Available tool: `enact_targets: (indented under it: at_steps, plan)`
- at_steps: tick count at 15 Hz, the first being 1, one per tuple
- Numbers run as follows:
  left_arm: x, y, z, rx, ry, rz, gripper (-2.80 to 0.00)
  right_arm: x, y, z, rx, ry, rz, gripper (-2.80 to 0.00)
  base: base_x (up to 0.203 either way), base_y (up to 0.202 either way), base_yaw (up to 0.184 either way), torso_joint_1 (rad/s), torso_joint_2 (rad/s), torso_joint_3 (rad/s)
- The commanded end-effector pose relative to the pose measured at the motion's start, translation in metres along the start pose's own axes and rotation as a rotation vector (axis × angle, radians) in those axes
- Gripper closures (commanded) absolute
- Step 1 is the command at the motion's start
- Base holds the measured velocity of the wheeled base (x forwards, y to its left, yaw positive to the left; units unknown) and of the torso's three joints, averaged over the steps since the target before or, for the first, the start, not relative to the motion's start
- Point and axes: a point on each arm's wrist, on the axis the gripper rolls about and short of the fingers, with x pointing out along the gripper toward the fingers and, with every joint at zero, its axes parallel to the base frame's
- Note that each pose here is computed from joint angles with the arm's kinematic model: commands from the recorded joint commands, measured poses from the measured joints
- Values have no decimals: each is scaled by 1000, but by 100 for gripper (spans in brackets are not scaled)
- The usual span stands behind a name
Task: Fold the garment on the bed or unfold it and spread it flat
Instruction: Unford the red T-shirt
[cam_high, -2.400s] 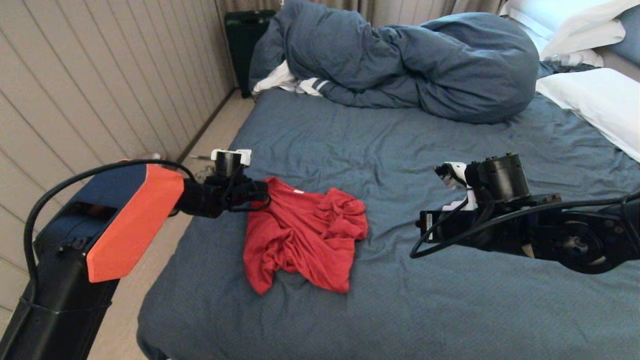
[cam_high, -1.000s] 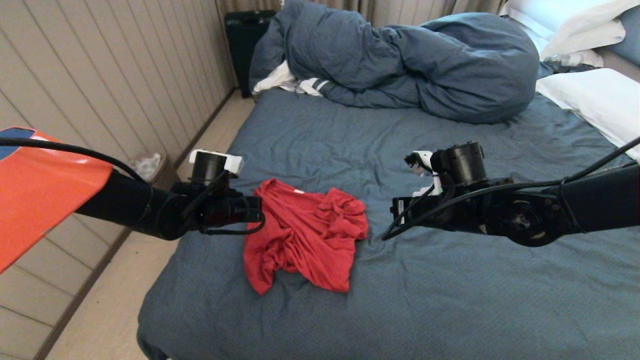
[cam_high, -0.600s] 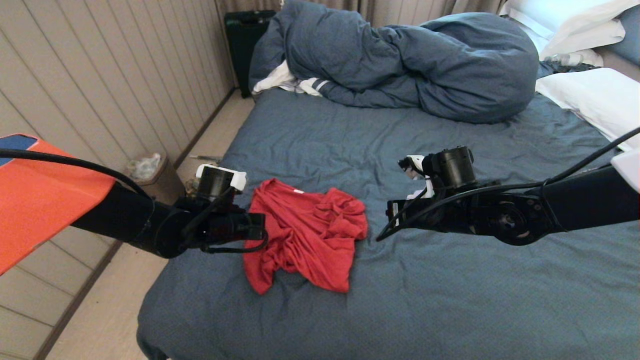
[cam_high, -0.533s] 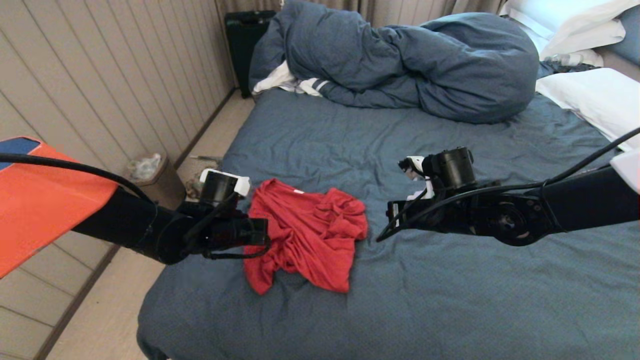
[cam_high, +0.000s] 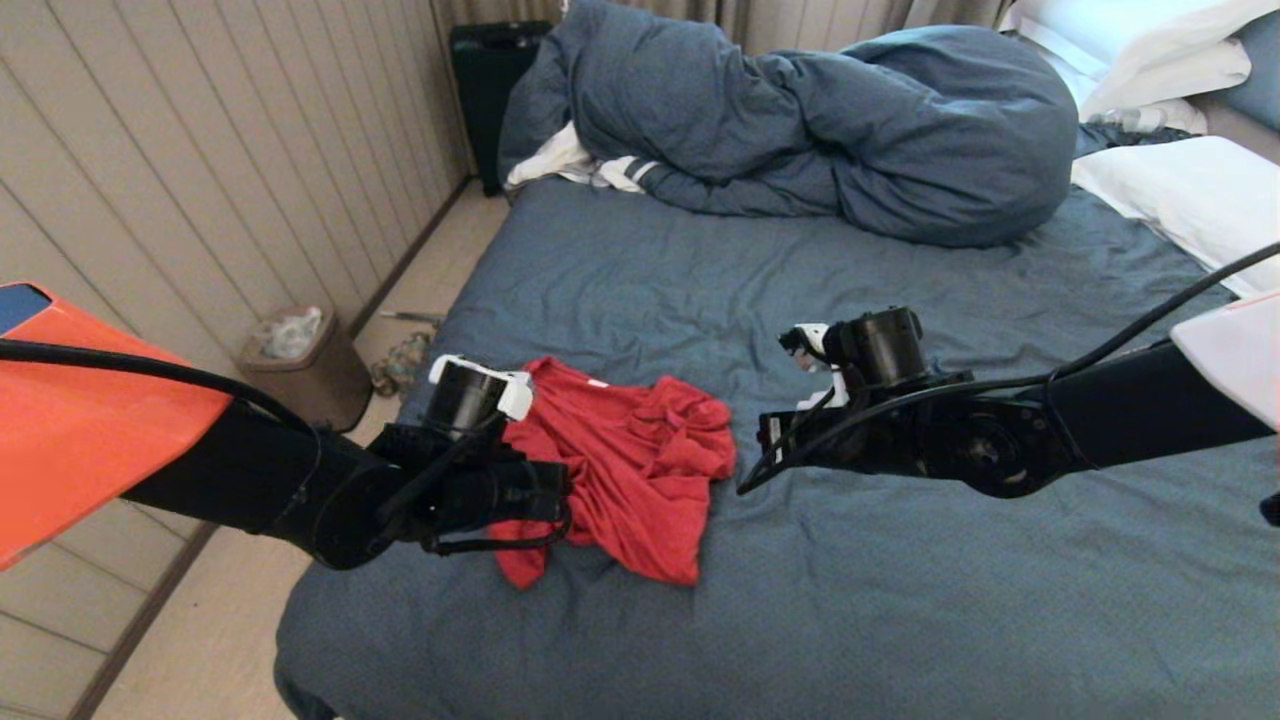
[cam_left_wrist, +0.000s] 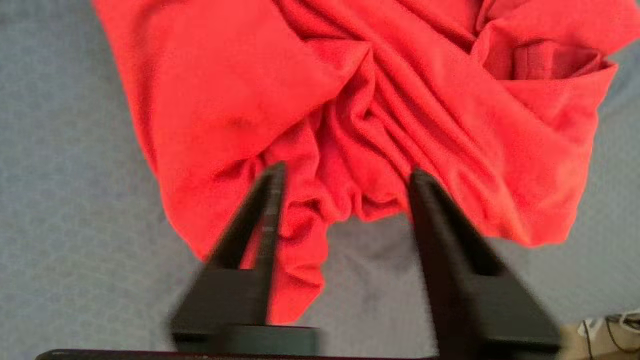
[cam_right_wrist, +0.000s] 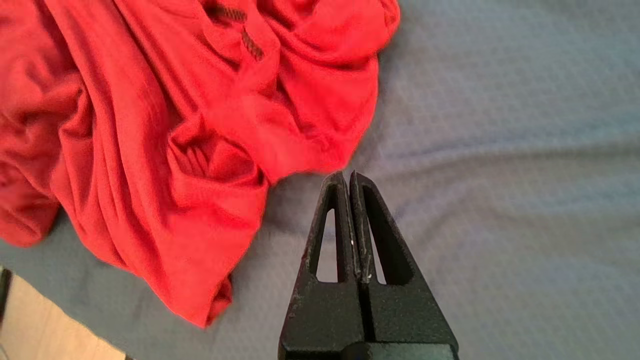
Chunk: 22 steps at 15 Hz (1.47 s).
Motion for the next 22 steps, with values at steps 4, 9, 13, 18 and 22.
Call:
enact_targets:
  at_steps: [4,9,13,18,22]
  plan:
    - [22,9,12,-13,-69,14,-280,7,0,-3,0,12,2,0,0,0,0,0,0,0]
    - [66,13,15,41,-90,47,-280,7,0,-5,-2,19,0,0,0,0,0,0,0,0]
    - [73,18,14,51,-85,63,-280,7,0,-5,0,20,0,0,0,0,0,0,0,0]
    - [73,27,8,41,-63,84,-280,8,0,-6,0,22,0,0,0,0,0,0,0,0]
    - [62,24,15,37,-88,75,0,6,0,-6,0,20,1,0,0,0,0,0,0,0]
